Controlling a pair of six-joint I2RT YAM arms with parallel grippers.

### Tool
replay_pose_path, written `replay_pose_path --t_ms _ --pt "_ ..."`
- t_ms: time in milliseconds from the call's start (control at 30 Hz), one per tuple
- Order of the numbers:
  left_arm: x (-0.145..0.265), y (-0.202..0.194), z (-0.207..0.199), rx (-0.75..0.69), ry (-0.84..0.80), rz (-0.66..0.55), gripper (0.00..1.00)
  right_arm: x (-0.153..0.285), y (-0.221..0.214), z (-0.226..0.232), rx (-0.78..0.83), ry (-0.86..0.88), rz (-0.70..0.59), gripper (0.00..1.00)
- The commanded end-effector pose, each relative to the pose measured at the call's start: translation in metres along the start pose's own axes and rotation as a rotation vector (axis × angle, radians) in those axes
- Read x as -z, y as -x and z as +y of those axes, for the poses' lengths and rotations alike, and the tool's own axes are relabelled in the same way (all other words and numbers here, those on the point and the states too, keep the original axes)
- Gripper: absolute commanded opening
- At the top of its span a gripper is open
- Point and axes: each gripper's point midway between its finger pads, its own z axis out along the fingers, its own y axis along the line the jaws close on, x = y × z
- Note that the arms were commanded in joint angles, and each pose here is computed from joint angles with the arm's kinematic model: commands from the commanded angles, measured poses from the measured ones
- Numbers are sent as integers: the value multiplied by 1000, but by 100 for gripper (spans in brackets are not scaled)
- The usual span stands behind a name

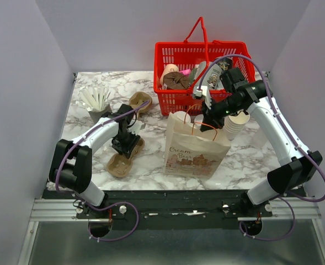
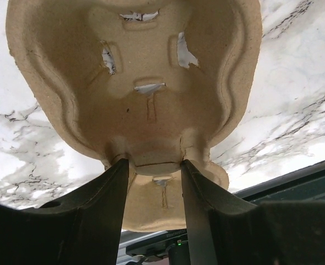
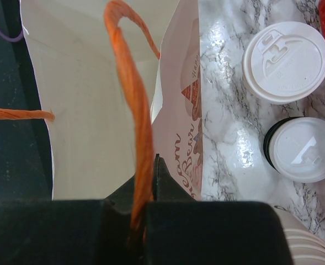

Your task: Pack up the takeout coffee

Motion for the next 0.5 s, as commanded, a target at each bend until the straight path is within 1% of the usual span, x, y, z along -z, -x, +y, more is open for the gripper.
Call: replay_pose_path --t_ms 0,133,267,300,367,433,467 --pt "-1 1 3 -5 20 10 51 -2 -12 8 -54 38 58 0" --pt "-2 1 -1 -12 10 11 50 -2 -12 8 -55 38 58 0" --pt "-3 1 -3 -18 2 13 45 -2 -12 8 -55 39 59 1" --pt "-3 1 -3 -18 1 14 40 -2 -12 7 -53 36 58 1" --pt "-1 2 -4 -23 -2 11 35 -2 -11 8 -52 35 56 1" --pt "3 1 -4 -35 1 10 24 0 -11 8 -48 30 58 1" --pt "4 0 -3 -41 5 14 21 1 -11 8 -45 25 57 0"
